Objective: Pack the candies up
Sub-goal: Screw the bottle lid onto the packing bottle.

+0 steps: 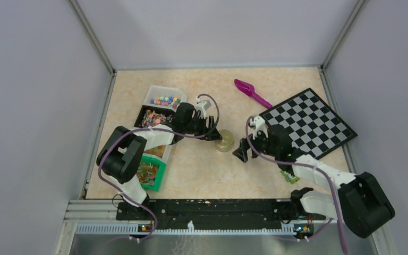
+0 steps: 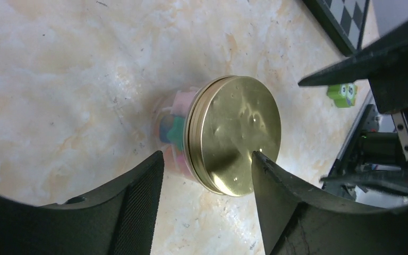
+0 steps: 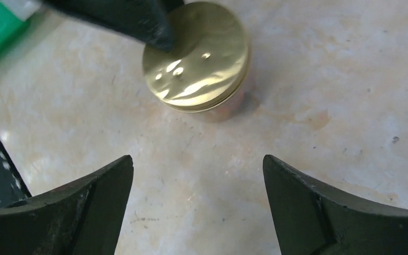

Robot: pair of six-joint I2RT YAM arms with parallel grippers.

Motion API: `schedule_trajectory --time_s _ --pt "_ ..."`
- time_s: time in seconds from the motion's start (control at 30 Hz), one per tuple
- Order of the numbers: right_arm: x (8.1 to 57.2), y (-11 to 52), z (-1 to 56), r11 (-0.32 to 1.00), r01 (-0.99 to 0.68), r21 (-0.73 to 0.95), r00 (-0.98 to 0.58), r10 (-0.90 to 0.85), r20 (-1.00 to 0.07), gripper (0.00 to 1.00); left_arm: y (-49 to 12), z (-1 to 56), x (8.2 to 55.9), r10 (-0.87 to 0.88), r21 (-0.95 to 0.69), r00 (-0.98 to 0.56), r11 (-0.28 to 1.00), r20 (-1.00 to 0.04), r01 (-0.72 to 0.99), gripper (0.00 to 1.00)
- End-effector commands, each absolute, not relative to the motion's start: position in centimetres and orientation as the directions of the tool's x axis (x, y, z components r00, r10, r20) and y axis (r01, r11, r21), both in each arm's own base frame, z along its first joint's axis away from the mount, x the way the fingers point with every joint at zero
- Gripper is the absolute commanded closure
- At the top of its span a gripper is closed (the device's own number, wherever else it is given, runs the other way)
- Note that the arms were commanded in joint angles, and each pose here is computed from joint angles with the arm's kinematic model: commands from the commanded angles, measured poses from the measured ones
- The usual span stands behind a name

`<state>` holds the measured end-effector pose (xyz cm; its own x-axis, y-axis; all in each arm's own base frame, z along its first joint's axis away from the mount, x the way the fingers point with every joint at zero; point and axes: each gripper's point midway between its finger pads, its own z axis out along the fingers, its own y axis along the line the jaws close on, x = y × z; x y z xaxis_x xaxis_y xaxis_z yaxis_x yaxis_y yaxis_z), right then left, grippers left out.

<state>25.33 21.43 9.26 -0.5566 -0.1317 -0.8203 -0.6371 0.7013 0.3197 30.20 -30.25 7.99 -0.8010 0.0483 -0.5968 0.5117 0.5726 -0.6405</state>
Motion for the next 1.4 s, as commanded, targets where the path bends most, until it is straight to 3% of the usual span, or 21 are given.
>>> schedule_trajectory --time_s 0.0,0.1,0.2,0.43,0.57,0.77,0.87,1.0,1.1,1.3,1.37 --pt "26.7 23.3 14.8 0.599 -0.801 -0.016 -0.108 -0.171 -0.979 0.09 -30.2 6.6 31.5 0.095 -0.558 -0.784 0.650 -0.613 0.515 0.35" --pt "27.6 23.5 13.3 0.598 -0.801 -0.015 -0.164 -0.244 -0.956 0.10 -29.5 5.0 31.4 0.107 -0.525 -0.798 0.700 -0.593 0.484 0.40" --pt "27.5 24.5 12.1 0.588 -0.804 0.084 -0.251 -0.208 -0.945 0.16 -29.5 4.6 31.0 0.121 -0.513 -0.803 0.711 -0.583 0.480 0.45" --pt "27.3 25.5 14.9 0.626 -0.560 0.543 -0.569 0.185 -0.801 0.40 -29.7 5.5 29.4 0.041 -0.593 -0.834 0.685 -0.550 0.424 0.57" --pt "27.7 24.6 14.6 0.653 -0.398 0.645 -0.634 0.313 -0.707 0.50 -29.6 5.1 29.0 0.040 -0.597 -0.841 0.686 -0.539 0.415 0.66" --pt "27.5 23.2 12.6 0.660 -0.267 0.702 -0.646 0.417 -0.639 0.48 -28.3 4.4 29.0 0.025 -0.551 -0.841 0.745 -0.541 0.376 0.81" --pt "27.1 23.3 12.2 0.582 -0.161 0.797 -0.670 0.528 -0.521 0.39 -27.8 4.7 28.8 0.001 -0.544 -0.837 0.759 -0.547 0.357 0.83" --pt "27.3 22.7 12.1 0.518 -0.081 0.852 -0.643 0.626 -0.441 0.38 -28.0 5.6 28.0 -0.005 -0.547 -0.831 0.754 -0.556 0.362 0.82" --pt "28.3 23.0 12.1 0.563 -0.111 0.819 -0.638 0.591 -0.493 0.38 -28.0 6.4 27.7 -0.003 -0.528 -0.814 0.762 -0.580 0.373 0.74" --pt "28.6 26.4 11.8 0.514 -0.257 0.818 -0.716 0.467 -0.519 0.48 -26.8 10.2 28.9 0.041 -0.412 -0.699 0.782 -0.714 0.467 0.23" --pt "28.6 27.3 12.0 0.485 -0.310 0.818 -0.722 0.440 -0.534 0.53 -26.5 11.0 29.3 0.113 -0.346 -0.664 0.782 -0.739 0.519 0.17"
